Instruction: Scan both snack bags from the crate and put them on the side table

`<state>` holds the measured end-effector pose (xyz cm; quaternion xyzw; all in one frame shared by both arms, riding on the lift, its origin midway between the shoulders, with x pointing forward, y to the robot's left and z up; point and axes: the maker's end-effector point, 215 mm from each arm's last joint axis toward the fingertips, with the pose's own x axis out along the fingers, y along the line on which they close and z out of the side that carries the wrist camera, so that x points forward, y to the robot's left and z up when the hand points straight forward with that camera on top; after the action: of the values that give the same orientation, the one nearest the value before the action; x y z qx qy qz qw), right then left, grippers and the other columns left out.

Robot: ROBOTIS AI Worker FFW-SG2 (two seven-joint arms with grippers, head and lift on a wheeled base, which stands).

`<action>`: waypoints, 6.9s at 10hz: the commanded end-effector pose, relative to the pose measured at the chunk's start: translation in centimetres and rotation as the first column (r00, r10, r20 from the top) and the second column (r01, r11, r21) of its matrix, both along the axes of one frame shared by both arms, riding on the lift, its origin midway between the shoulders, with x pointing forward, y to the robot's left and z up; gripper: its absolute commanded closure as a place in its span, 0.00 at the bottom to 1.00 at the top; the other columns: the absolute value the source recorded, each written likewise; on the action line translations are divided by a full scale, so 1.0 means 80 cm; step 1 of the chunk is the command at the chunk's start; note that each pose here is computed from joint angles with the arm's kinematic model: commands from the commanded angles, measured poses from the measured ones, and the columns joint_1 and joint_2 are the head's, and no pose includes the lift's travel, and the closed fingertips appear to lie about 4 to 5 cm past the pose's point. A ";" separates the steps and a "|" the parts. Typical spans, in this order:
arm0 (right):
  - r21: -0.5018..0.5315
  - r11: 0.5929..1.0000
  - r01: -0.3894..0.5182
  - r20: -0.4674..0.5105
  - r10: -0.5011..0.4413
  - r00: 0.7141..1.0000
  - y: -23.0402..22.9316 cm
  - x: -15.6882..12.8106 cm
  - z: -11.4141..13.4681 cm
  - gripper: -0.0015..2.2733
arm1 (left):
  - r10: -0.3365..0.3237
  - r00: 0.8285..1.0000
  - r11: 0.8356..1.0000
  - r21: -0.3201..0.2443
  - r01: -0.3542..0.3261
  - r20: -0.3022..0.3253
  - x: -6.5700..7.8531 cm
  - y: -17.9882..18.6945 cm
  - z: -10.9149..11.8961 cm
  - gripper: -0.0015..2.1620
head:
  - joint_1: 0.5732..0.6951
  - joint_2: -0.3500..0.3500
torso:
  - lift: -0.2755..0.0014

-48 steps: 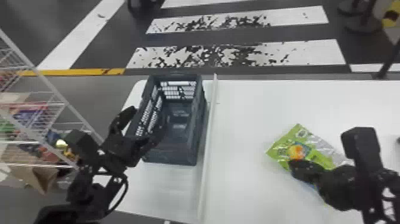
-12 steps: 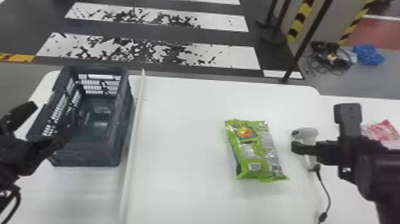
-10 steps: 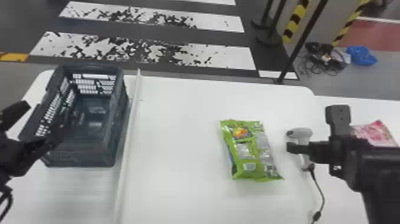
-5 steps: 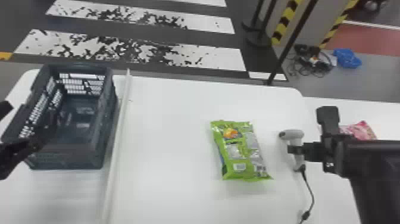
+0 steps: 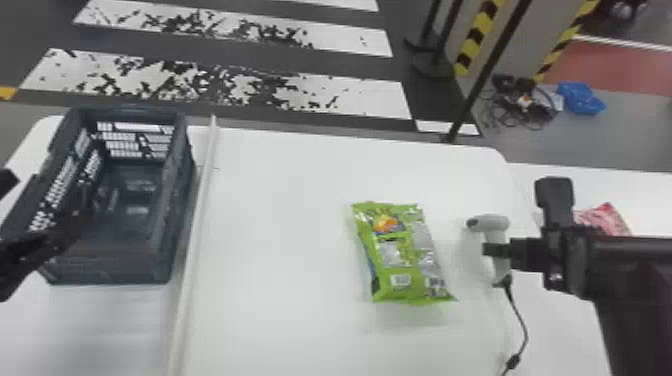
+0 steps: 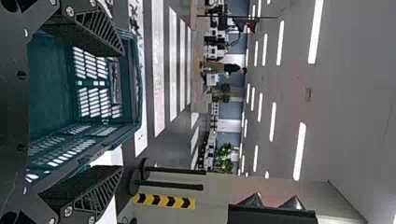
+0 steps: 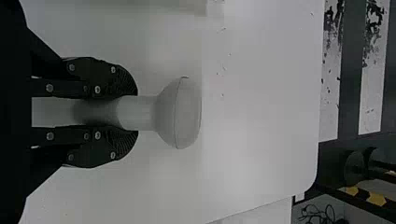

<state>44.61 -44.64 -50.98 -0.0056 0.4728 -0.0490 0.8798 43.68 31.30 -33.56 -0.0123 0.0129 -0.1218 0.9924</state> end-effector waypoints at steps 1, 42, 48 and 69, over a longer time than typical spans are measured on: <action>-0.004 1.000 -0.002 0.007 0.003 1.000 0.009 -0.020 0.023 0.99 | 0.001 1.000 1.000 0.000 -0.001 0.000 0.000 0.000 0.000 0.07 | 1.00 0.26 | 0.68; -0.039 0.999 -0.030 -0.023 0.029 0.999 -0.014 0.031 -0.009 0.99 | -0.002 1.000 1.000 0.003 0.002 -0.005 0.001 -0.002 -0.005 0.07 | 1.00 0.24 | 0.68; -0.056 0.998 -0.012 0.020 0.013 1.000 -0.016 0.032 0.001 0.00 | -0.004 1.000 1.000 0.004 0.004 -0.005 0.001 -0.002 -0.005 0.07 | 1.00 0.24 | 0.68; 0.757 0.653 -0.003 -0.147 0.174 0.974 0.193 -0.066 -0.014 0.99 | 0.002 1.000 1.000 -0.003 -0.002 -0.014 0.005 0.000 -0.014 0.07 | 1.00 0.53 | 0.68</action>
<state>39.52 -29.16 -52.09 0.3286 0.5356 0.1956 0.7529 44.09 31.30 -34.69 -0.0147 0.0195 -0.1210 0.9923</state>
